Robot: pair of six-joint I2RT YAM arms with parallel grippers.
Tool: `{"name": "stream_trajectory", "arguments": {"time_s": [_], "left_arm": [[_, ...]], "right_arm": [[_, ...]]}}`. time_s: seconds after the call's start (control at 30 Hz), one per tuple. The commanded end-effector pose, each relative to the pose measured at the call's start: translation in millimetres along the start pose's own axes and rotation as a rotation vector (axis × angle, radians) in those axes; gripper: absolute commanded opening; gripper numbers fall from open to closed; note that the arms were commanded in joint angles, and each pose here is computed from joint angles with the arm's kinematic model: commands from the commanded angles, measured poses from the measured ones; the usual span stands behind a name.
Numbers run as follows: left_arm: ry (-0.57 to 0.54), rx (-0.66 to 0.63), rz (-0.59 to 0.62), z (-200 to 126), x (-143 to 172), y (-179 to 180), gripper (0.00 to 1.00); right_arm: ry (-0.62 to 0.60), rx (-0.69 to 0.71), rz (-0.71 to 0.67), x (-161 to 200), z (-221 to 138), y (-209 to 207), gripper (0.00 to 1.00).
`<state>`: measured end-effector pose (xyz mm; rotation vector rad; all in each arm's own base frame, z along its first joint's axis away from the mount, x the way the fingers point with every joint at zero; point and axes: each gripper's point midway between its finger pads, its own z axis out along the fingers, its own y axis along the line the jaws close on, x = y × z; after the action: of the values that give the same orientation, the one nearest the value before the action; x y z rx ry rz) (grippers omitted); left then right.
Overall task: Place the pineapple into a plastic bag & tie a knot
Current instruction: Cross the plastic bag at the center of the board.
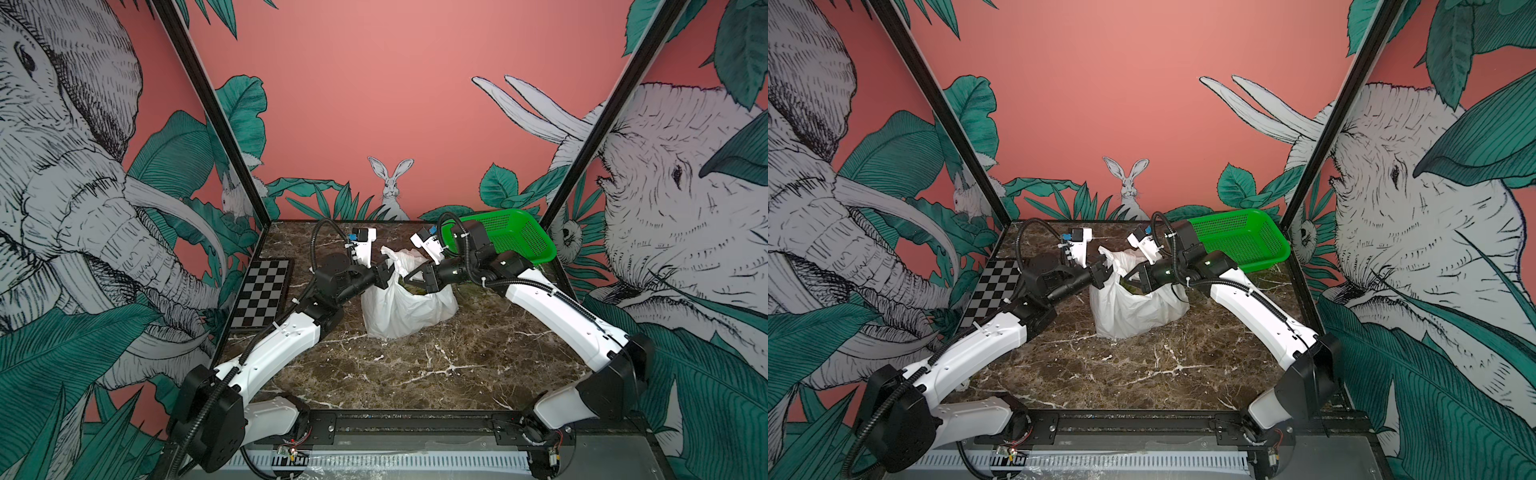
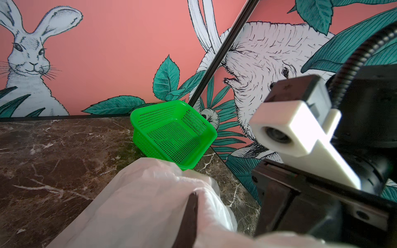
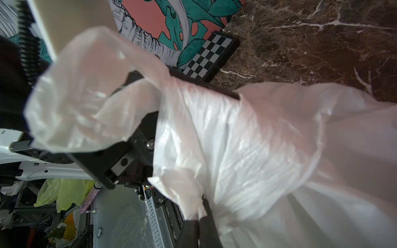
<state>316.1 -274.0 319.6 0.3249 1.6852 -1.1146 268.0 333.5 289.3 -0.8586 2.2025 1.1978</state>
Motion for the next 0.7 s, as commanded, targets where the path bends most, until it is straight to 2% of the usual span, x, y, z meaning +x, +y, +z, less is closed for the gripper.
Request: {"name": "stream_trajectory", "arguments": {"time_s": [0.0, 0.33, 0.37, 0.47, 0.5, 0.67], "left_arm": [[-0.132, 0.048, 0.023, -7.5, -47.8, -18.7, 0.0], [-0.109, 0.096, 0.012, -8.3, -45.1, -27.9, 0.0], [-0.107, 0.1, 0.011, -8.5, -45.2, -28.8, 0.02], [-0.098, 0.109, 0.005, -8.1, -45.9, -31.4, 0.2], [-0.096, 0.114, 0.004, -8.4, -45.9, -32.5, 0.23], [-0.084, 0.113, 0.004, -9.8, -44.6, -33.5, 0.23]], "right_arm": [[0.083, 0.04, 0.071, 25.4, 3.6, -6.5, 0.0], [0.001, 0.08, 0.049, 4.6, -15.1, 2.2, 0.0], [-0.003, 0.082, 0.048, 3.1, -16.5, 3.2, 0.0], [-0.026, 0.092, 0.039, -2.9, -23.2, 7.0, 0.0], [-0.032, 0.093, 0.036, -4.9, -25.5, 8.4, 0.0], [-0.092, 0.097, 0.03, -19.4, -40.5, 16.5, 0.0]]}}
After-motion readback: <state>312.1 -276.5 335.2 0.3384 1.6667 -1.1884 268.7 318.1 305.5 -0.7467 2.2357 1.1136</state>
